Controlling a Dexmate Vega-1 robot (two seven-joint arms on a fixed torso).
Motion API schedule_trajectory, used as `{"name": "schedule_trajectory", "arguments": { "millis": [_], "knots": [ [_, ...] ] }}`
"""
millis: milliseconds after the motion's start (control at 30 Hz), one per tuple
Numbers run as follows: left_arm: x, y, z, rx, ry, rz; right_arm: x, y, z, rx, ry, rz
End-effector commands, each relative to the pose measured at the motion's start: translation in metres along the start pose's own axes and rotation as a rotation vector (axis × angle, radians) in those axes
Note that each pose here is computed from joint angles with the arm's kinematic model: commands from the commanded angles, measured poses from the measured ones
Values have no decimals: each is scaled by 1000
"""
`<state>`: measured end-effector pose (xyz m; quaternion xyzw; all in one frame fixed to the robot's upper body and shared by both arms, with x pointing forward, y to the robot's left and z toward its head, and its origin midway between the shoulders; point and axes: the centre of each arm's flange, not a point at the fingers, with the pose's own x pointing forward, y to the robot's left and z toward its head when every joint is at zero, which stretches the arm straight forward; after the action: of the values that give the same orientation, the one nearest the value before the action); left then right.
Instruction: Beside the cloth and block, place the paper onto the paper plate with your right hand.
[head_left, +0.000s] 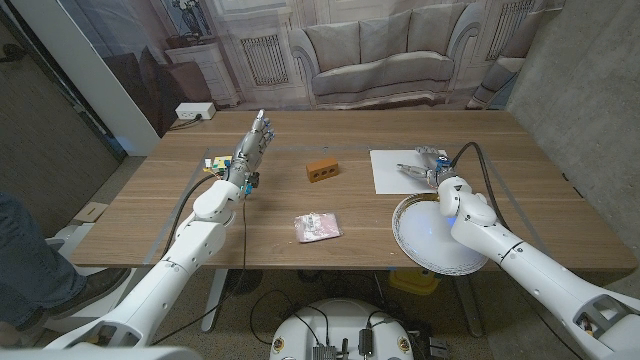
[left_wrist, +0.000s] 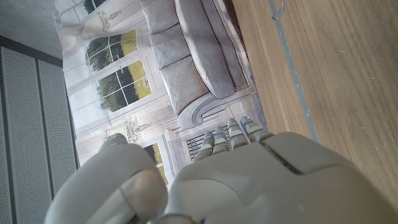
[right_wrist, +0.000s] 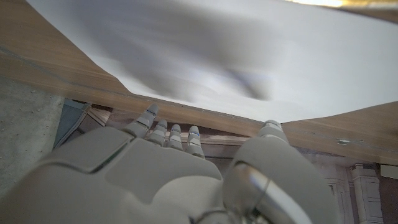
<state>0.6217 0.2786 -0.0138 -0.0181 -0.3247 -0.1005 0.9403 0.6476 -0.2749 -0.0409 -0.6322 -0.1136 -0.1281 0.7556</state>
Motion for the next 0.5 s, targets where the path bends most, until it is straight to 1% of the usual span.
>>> {"name": "schedule_trajectory", "arguments": {
  "millis": [33,500],
  "knots": [
    [4,-2,1,3,0,-10,2,4,-2,-4,15,14],
    [5,-3,3,10,8,-10,6,12,-2,-11,24,35]
  ]
}}
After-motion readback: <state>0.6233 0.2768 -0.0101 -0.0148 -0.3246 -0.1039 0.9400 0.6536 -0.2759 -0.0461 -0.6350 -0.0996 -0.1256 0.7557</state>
